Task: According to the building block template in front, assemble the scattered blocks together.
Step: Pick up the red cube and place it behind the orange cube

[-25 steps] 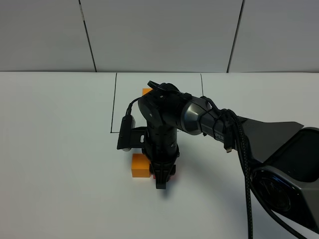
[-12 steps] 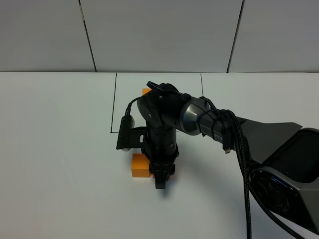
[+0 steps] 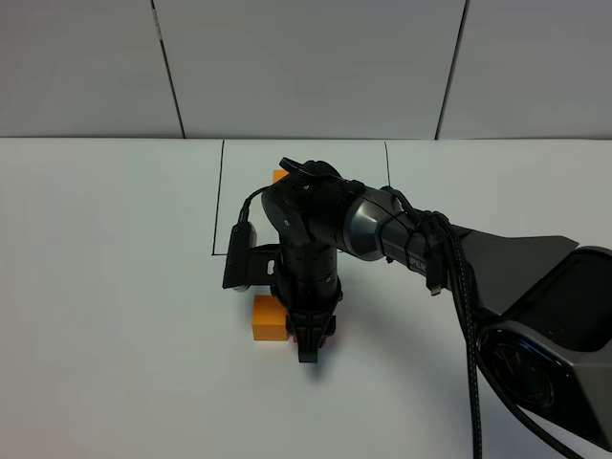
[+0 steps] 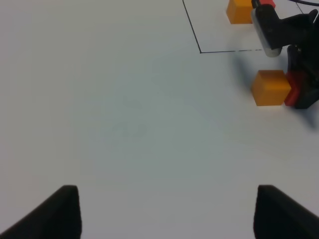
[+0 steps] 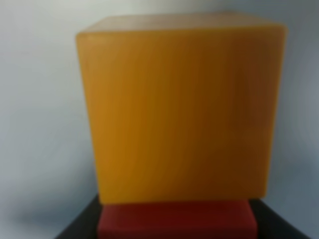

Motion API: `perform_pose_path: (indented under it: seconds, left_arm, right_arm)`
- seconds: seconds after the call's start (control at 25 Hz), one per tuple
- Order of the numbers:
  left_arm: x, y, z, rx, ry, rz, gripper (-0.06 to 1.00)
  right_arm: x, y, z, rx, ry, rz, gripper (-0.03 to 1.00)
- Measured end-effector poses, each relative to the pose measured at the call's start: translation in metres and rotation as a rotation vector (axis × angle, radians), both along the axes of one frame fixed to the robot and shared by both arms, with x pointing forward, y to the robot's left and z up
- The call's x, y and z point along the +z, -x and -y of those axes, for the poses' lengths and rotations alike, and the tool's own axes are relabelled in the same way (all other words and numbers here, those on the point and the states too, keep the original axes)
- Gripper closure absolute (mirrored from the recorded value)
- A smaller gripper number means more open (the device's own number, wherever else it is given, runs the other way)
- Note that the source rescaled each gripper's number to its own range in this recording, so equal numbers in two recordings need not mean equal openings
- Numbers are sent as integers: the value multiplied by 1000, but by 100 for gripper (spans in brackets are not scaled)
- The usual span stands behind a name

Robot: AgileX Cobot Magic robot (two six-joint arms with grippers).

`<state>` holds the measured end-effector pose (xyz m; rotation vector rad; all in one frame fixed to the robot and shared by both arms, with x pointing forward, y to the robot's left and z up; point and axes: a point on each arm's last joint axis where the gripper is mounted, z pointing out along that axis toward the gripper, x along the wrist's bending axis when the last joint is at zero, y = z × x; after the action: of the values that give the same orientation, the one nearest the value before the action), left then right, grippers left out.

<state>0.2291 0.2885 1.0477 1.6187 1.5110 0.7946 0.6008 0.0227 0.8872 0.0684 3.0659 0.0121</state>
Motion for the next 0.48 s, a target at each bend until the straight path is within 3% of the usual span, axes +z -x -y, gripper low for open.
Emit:
perform_pose_path:
  seconds: [0.48]
  left_arm:
    - [0, 0, 0, 0, 0, 0, 37]
  right_arm:
    - [0, 0, 0, 0, -1, 1, 95]
